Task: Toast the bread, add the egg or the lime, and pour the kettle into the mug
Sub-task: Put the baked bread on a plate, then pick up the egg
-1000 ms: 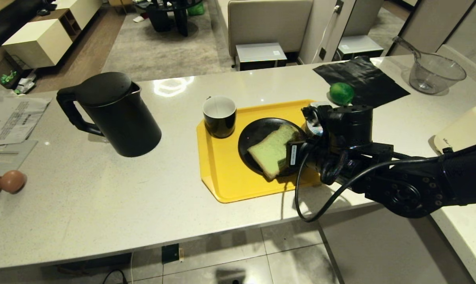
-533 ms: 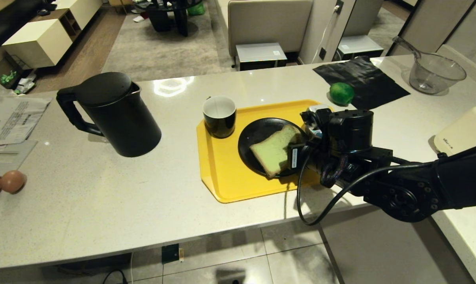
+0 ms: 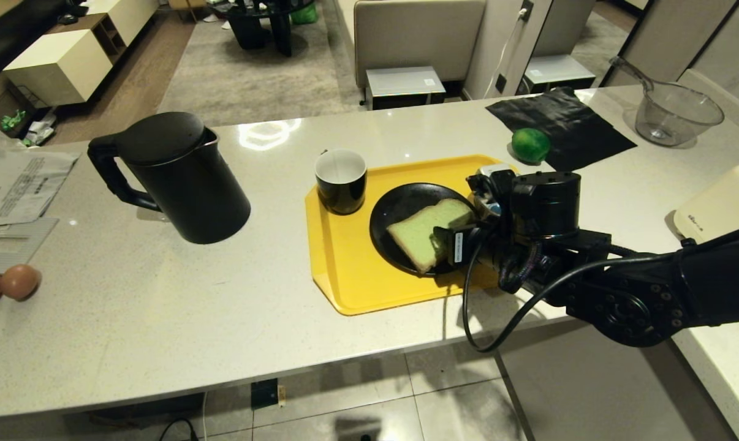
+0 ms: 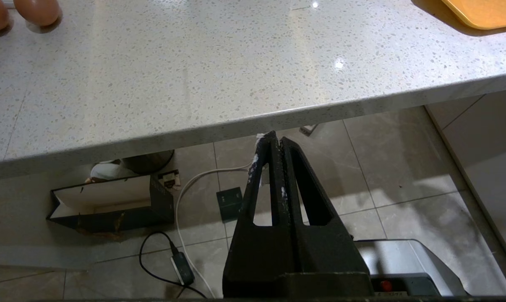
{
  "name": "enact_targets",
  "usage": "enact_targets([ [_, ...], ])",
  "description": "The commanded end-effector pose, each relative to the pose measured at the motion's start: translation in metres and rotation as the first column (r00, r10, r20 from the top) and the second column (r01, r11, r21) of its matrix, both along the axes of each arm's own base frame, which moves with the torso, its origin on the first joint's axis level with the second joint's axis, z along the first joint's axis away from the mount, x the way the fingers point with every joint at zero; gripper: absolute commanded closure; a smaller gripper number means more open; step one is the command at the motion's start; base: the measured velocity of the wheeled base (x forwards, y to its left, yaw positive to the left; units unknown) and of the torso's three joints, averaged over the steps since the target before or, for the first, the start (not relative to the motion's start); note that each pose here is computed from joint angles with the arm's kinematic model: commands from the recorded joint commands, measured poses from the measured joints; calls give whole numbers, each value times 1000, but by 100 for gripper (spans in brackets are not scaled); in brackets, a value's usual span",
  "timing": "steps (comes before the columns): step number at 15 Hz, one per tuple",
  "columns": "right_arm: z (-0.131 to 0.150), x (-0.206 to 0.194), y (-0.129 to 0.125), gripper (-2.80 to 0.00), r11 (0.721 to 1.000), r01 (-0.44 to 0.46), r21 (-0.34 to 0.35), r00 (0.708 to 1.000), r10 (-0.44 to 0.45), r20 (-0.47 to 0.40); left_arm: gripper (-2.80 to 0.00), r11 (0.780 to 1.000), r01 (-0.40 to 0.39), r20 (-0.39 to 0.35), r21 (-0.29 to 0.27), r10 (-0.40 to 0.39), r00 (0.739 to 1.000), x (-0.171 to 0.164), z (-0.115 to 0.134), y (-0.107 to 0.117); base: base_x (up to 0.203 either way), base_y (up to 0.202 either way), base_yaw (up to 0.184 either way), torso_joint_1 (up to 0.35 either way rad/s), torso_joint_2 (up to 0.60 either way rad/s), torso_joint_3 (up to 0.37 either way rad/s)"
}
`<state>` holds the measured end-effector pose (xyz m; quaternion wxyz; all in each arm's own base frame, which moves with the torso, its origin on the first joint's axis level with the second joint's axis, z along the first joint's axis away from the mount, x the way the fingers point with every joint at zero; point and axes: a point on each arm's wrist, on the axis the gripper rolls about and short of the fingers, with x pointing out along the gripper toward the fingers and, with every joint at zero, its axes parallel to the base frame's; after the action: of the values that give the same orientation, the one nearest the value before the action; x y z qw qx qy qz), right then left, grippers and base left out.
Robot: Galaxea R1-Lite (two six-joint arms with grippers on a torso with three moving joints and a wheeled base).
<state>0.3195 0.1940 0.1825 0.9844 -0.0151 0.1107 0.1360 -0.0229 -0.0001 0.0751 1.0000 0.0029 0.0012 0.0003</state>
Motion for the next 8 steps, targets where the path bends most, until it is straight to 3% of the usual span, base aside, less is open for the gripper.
enact_targets([
  [1,2,-1,-1,-280,1000,17,2,1000,-17,11,0,1000,1,0,0,-1,1000,0,0,0,0,0,0,0,0,0],
  [8,34,-16,-12,-280,999,49,22,995,-50,88,0,1000,1,1,0,-1,1000,0,0,0,0,0,0,0,0,0],
])
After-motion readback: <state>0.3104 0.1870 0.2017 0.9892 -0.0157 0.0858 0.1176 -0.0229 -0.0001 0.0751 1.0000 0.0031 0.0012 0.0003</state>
